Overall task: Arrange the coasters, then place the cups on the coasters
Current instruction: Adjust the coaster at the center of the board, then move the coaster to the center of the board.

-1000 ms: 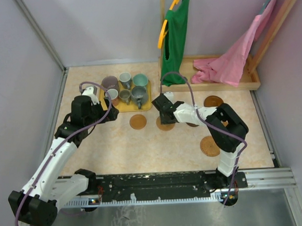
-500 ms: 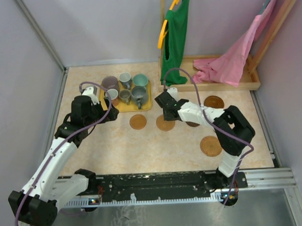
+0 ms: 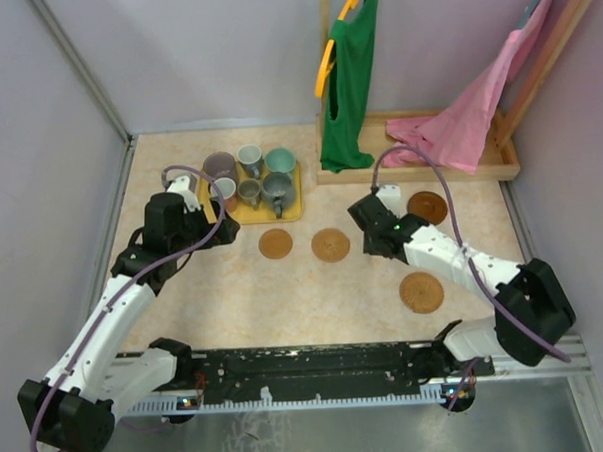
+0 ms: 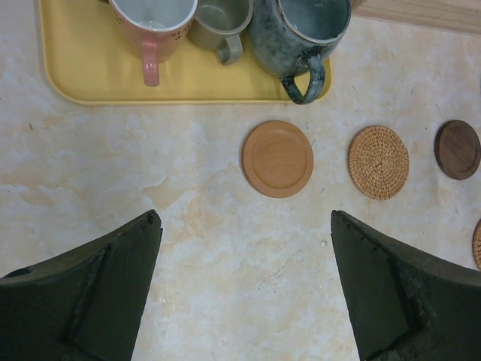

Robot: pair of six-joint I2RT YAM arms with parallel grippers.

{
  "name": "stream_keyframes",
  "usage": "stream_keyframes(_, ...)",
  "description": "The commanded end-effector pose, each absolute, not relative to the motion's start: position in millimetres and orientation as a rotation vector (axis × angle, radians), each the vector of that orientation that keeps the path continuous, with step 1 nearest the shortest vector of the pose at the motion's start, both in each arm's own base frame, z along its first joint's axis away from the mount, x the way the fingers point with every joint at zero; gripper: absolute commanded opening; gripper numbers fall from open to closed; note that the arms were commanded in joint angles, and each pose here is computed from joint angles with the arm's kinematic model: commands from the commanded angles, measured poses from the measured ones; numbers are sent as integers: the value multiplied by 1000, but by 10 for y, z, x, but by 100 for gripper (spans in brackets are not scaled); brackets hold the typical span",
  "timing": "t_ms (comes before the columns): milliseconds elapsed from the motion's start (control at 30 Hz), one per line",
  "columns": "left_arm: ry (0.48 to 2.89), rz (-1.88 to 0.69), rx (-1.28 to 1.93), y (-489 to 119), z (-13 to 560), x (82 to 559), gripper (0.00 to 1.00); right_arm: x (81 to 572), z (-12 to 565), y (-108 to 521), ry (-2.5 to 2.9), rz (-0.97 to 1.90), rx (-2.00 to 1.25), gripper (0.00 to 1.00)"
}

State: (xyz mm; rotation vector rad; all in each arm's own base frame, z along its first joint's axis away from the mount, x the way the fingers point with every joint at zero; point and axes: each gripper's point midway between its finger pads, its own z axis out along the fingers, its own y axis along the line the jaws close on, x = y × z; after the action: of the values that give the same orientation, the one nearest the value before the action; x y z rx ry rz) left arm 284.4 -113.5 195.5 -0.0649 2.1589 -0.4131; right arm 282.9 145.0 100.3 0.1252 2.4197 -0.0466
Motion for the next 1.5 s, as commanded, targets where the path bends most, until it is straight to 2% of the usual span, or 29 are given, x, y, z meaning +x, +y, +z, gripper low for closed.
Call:
stream_keyframes(0,2163,-439,-32,-1183,1916,2852,98,2518,952,1097,2448,-128,240,32)
stream_keyframes(300,2180,-481,-7,-1270,1865,2868,97,1964,743,692,2516,-212,432,32)
stream_keyframes(567,2185,-491,5,-1296,1850,2878,97,1781,575,685,2573,-207,547,31)
stream_keyframes(933,2183,-501,11,-1308,1848,2864,97,1618,333,510,2551,-302,703,31)
stream_keyframes(1467,2183,-504,16,-1320,1878,2883,98,1686,215,429,2513,-340,762,32)
